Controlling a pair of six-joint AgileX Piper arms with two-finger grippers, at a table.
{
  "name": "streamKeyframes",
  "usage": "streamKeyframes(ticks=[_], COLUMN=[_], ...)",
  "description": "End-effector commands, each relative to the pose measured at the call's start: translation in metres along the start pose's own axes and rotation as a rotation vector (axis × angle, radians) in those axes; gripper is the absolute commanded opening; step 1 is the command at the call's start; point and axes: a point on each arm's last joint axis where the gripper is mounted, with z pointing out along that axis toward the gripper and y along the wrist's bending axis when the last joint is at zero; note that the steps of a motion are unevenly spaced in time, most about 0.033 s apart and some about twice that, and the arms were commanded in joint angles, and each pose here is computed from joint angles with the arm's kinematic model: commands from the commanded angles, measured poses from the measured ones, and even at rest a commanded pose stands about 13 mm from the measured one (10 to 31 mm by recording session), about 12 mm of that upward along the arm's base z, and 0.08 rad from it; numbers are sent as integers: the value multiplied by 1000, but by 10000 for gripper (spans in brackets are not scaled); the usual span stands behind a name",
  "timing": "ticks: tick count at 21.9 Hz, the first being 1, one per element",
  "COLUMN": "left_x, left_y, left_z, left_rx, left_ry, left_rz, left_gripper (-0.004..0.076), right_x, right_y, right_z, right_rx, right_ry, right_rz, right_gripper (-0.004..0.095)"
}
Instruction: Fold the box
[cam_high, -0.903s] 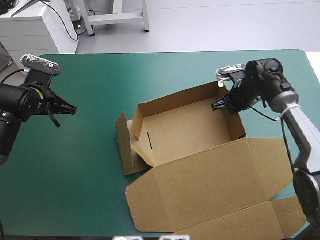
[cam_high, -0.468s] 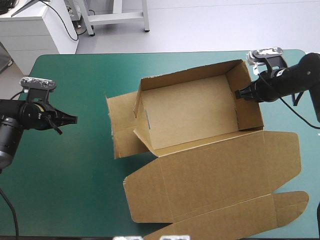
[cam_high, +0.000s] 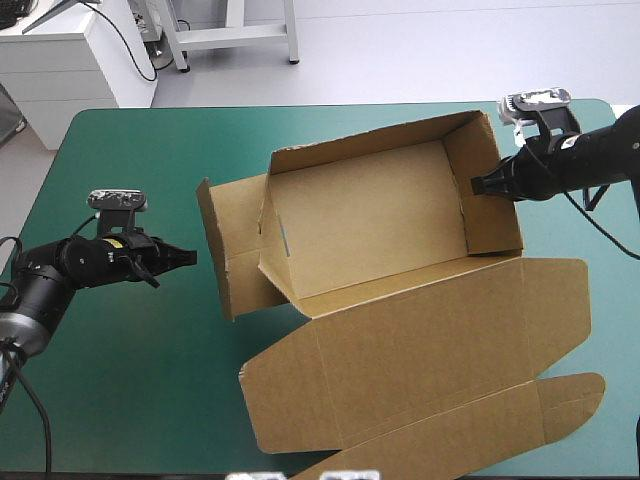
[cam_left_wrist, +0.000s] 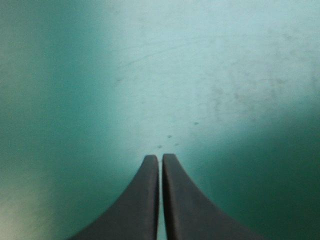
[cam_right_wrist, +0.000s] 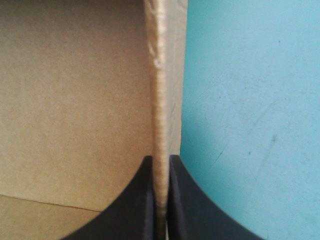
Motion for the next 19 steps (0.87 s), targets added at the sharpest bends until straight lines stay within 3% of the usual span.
streamKeyframes(ticks=[1,6,13,17,19], left_x=[-14,-14,-24,-38,-46], left_y=[-14,-35,-71,-80,-82], left_z=[-13,-18,-47,-67,-77], left_rx=[128,367,866,968,981], left_ry=[-119,-128,-231,-275,-299], left_rz=[-14,35,-28,14,39], left_gripper=[8,8,8,25,92], right_x=[-5,-5,-7,-11,-12], right_y=[12,11,11,10,12], right_z=[-22,-22,-22,-23,-23], right_rx=[-27,-20,-14,-5,-26], right_ry=[-87,-93,-112,-153,-161], right_rz=[-15,-16,0,40,50], right_gripper=[-21,-21,-21,-17,-17])
